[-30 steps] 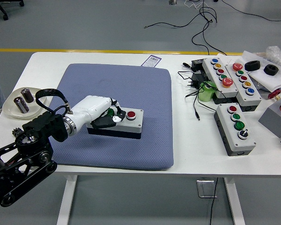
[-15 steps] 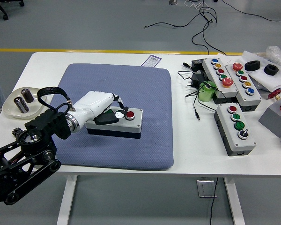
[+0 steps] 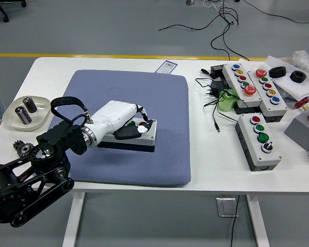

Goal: Pick up the button,place it on the desk,press the button,press the button

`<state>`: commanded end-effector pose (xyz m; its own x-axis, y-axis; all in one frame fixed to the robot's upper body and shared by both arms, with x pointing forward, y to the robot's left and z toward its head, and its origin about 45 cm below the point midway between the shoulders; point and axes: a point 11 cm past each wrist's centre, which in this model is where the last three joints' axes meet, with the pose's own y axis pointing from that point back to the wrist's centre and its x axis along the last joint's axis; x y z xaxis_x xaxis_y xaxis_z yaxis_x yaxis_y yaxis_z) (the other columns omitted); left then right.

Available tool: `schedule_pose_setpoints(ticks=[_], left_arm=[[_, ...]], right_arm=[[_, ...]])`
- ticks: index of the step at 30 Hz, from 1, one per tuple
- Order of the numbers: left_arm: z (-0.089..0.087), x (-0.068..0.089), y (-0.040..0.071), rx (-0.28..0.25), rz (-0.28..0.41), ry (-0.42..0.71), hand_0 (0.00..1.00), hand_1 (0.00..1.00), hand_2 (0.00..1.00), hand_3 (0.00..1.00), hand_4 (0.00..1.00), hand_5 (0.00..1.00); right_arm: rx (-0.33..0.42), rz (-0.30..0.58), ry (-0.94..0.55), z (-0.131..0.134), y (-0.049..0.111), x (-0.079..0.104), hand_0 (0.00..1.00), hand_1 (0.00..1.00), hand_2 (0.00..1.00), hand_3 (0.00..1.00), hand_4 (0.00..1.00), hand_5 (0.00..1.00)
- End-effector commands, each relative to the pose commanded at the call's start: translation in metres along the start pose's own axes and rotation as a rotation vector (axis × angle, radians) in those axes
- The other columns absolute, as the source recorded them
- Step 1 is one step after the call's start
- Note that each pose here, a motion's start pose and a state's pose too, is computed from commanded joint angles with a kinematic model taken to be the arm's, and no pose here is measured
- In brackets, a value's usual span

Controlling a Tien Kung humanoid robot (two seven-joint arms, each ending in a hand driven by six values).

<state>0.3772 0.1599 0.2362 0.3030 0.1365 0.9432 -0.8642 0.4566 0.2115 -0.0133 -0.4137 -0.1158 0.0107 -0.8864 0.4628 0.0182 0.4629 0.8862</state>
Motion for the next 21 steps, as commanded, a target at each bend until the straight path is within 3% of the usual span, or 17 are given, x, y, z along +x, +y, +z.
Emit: schedule_pose_setpoints(ticks=[21], left_arm=[[-0.018,-0.022,0.000,0.055,-0.089,-0.020,0.002,0.002,0.002,0.617,0.545,0.998]], right_arm=[[-0.006,-0.004,0.007,0.003,0.000,-0.001,0.500,0.669,0.693,0.624,0.298,0.136]])
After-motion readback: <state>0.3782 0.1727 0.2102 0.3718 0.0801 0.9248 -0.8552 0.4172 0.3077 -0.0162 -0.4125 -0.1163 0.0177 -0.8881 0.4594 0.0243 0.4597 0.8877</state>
